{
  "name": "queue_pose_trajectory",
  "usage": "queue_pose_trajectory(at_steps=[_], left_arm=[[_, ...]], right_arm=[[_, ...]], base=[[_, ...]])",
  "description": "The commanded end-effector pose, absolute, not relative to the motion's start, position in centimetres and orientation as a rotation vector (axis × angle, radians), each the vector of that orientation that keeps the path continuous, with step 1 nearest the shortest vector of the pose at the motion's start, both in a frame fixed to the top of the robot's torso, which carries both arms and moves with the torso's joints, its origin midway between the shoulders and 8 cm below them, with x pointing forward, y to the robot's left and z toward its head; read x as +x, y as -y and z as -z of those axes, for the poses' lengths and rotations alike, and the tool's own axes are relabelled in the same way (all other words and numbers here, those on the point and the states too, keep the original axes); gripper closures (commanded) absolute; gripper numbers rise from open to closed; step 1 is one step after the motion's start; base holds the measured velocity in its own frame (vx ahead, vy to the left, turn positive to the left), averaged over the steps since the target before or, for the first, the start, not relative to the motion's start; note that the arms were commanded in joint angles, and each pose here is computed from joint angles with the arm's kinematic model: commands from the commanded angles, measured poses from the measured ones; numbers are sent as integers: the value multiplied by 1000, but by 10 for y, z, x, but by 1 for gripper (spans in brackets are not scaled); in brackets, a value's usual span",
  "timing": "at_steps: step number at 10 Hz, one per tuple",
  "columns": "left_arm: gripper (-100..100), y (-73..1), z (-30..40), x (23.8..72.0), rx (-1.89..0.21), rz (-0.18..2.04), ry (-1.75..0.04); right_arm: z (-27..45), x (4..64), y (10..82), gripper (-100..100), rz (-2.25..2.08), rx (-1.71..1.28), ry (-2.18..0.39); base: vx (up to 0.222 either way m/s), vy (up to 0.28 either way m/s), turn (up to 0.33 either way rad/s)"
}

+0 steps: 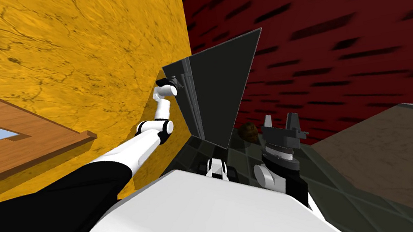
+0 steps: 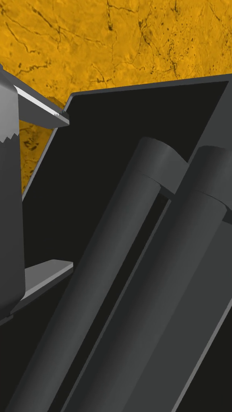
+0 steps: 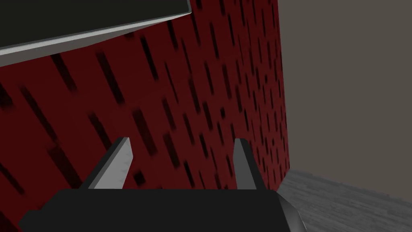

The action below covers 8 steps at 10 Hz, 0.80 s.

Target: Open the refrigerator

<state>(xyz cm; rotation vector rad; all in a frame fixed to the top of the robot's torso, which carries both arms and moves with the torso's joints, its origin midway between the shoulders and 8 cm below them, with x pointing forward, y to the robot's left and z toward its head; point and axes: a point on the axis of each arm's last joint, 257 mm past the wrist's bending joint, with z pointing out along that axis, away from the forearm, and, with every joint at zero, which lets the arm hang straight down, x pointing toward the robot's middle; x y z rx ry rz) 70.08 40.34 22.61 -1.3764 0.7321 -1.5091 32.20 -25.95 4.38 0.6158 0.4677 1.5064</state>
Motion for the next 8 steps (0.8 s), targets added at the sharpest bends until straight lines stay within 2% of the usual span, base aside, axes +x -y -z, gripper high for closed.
queue_pose_trajectory(at_steps=[1, 3, 8], left_arm=[[-100, -415, -239, 703, -1449, 1525, -694], [-100, -412, -249, 703, -1442, 1538, -689], [-100, -431, -254, 707, -1607, 1550, -635]], right_arm=[[-44, 322, 259, 0, -1506, 616, -468], [-44, 322, 259, 0, -1506, 616, -468], [-44, 322, 259, 0, -1506, 616, -468]], base=[[27, -81, 54], [15, -57, 32], [25, -67, 44]])
